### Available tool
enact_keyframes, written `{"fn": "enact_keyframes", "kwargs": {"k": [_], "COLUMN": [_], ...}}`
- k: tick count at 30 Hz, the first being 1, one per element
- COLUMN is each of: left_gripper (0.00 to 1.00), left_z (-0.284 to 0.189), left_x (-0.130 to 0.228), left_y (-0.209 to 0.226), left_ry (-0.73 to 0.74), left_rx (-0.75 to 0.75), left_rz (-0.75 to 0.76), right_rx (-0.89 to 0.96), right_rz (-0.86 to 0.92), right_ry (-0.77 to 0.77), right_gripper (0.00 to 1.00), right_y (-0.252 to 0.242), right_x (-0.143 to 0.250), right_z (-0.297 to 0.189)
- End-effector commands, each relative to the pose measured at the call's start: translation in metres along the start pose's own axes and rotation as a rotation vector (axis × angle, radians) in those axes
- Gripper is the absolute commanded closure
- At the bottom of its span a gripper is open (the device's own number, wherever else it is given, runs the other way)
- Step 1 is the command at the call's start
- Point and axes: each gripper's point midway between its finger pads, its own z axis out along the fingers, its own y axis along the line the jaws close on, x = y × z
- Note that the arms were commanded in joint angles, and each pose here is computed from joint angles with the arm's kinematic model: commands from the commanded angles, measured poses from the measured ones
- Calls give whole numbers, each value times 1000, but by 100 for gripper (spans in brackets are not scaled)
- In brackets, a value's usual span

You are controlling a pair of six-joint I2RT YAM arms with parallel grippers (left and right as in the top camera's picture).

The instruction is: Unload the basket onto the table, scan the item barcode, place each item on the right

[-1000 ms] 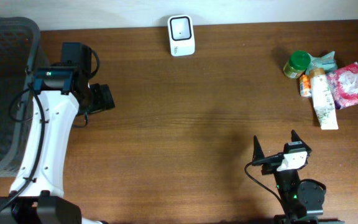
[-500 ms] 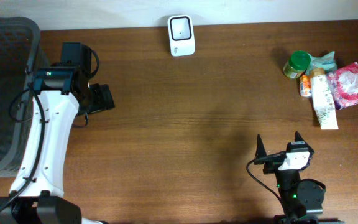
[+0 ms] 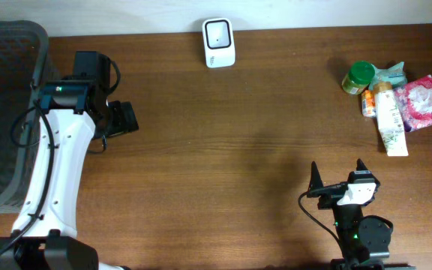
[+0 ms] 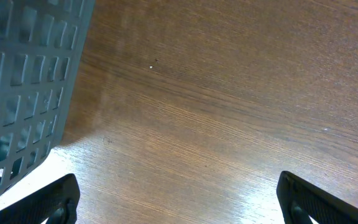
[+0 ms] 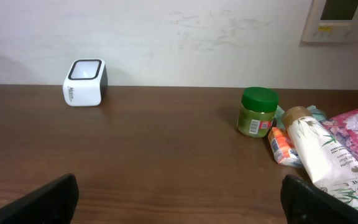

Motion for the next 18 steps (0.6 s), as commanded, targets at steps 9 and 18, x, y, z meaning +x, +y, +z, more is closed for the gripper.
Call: {"fn": "enact_keyframes", "kwargs": {"k": [9,18], "left_gripper": [1,1], "left_z": [-4,-11], "left_x": [-1,-10], "left_y": [4,-2], "left_ry": [-14,-66], "left_rx": [-1,36], "left_rz": [-12,-20], "right_rx": [-2,-1], "right_rz": [10,10], "right_ry": [1,0], "right_gripper": [2,2], "right_y": [1,1], "right_x": [3,3], "right_z": [0,0]}}
